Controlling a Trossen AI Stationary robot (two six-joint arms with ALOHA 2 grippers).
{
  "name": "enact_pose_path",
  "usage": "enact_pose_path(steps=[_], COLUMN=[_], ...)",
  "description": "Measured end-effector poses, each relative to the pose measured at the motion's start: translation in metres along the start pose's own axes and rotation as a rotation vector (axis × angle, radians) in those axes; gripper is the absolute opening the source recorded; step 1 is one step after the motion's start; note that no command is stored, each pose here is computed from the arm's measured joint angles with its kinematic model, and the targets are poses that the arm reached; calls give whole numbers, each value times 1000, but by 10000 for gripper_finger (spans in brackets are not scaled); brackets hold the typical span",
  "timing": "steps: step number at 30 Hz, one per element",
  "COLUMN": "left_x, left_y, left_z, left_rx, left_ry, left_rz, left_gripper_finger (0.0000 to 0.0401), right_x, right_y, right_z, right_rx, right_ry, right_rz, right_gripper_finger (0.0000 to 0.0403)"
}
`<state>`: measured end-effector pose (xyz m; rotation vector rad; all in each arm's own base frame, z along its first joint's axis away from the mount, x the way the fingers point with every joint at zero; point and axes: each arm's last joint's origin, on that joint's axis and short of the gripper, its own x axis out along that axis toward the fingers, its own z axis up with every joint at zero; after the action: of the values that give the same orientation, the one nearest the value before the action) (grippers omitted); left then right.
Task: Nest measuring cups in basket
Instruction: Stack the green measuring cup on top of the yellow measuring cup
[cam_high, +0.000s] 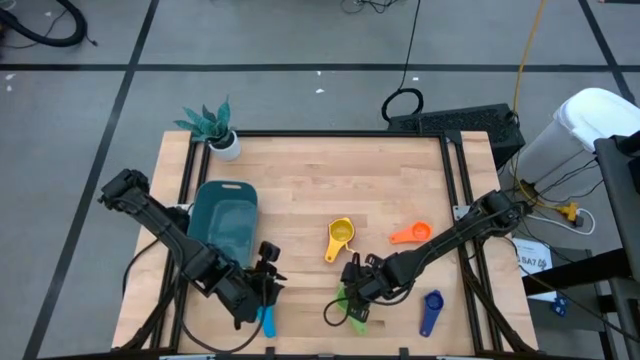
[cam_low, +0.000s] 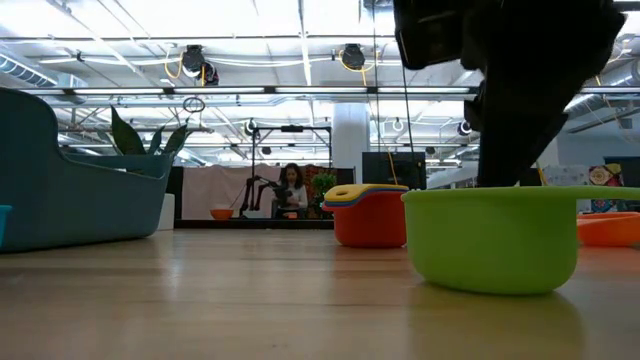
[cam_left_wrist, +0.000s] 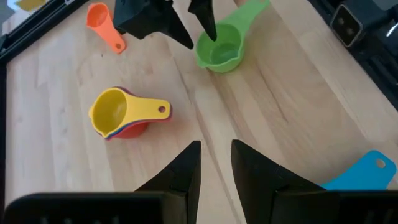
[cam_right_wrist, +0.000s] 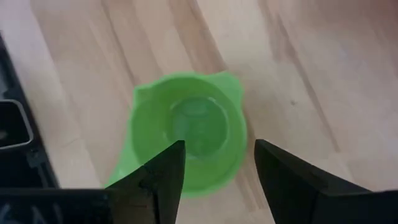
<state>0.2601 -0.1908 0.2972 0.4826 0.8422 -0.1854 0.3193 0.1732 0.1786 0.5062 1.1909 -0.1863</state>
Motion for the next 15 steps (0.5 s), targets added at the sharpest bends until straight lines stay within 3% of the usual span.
enact_pose_path(steps=[10,15], left_x=[1,1], left_y=[3,3], left_z=[0,0], left_rx=[-8,-10], left_ry=[4,4], left_rz=[6,6], left_gripper_finger=[93,93], right_x=[23,27], right_y=[-22,-29], right_z=[-7,-6], right_rx=[58,57], right_ry=[7,15], right_rz=[45,29], right_gripper_finger=[182,131])
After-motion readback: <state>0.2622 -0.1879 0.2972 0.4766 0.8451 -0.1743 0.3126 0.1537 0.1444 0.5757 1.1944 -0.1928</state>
